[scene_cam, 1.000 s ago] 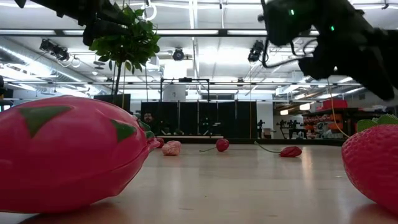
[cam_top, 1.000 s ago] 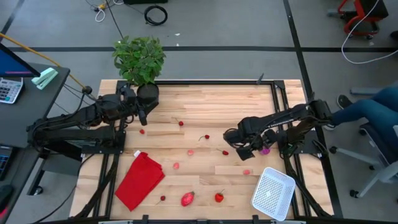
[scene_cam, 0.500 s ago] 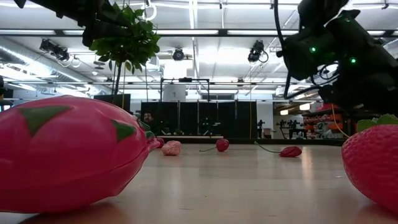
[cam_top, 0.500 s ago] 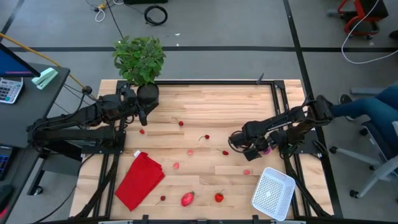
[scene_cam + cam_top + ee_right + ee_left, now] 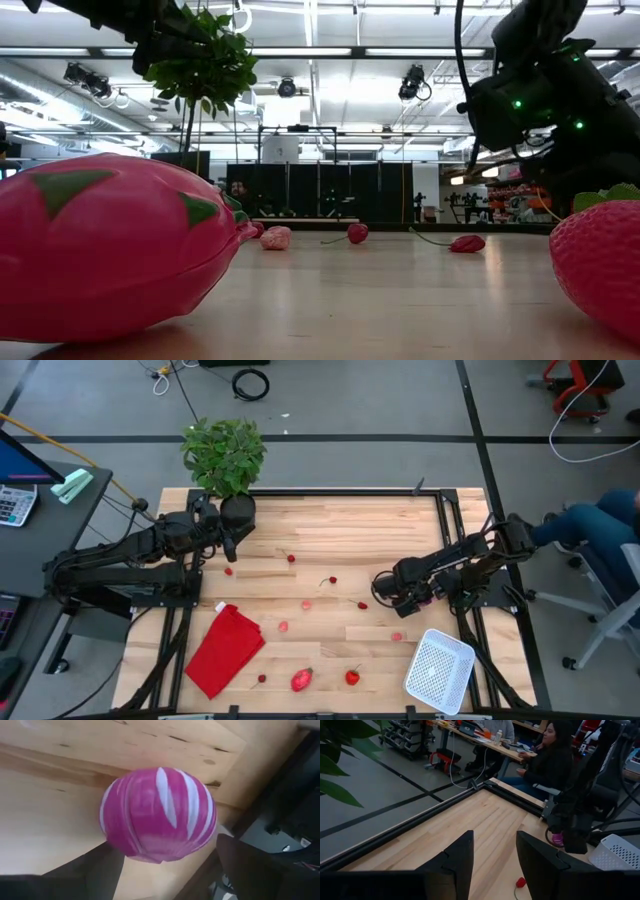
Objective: Pick and placing Produce into tupperware
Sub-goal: Put the purple onion into the white basket
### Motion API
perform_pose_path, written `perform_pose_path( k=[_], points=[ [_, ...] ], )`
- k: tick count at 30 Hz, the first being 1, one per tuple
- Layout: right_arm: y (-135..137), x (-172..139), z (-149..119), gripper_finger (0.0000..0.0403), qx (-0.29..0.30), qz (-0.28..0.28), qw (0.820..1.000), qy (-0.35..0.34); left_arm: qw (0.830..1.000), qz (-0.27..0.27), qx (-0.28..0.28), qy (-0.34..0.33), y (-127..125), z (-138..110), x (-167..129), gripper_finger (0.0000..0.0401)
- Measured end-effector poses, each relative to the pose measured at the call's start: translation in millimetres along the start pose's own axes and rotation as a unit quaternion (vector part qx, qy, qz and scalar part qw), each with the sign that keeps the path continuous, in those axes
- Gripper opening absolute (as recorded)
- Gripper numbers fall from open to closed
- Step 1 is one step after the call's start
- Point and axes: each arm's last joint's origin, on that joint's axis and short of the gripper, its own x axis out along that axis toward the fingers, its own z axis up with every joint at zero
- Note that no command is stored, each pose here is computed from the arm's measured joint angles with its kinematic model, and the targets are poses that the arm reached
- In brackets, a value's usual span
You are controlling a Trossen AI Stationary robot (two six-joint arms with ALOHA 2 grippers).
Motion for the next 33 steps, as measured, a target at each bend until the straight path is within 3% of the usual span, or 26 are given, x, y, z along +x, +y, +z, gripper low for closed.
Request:
perform_pose_path(
  k=[7, 33],
  points=[
    [2.2, 8.3, 2.6, 0.0319, -0.006, 0.027, 1.000, -0.008, 1.000, 0.000, 0.000, 0.000, 0.0, 0.0, 0.0, 0.0147],
    [4.3, 9.5, 3.8, 0.0313, -0.008, 0.034, 0.999, -0.016, 1.000, 0.000, -0.001, 0.000, 0.0, 0.0, 0.0, 0.0155]
  ],
)
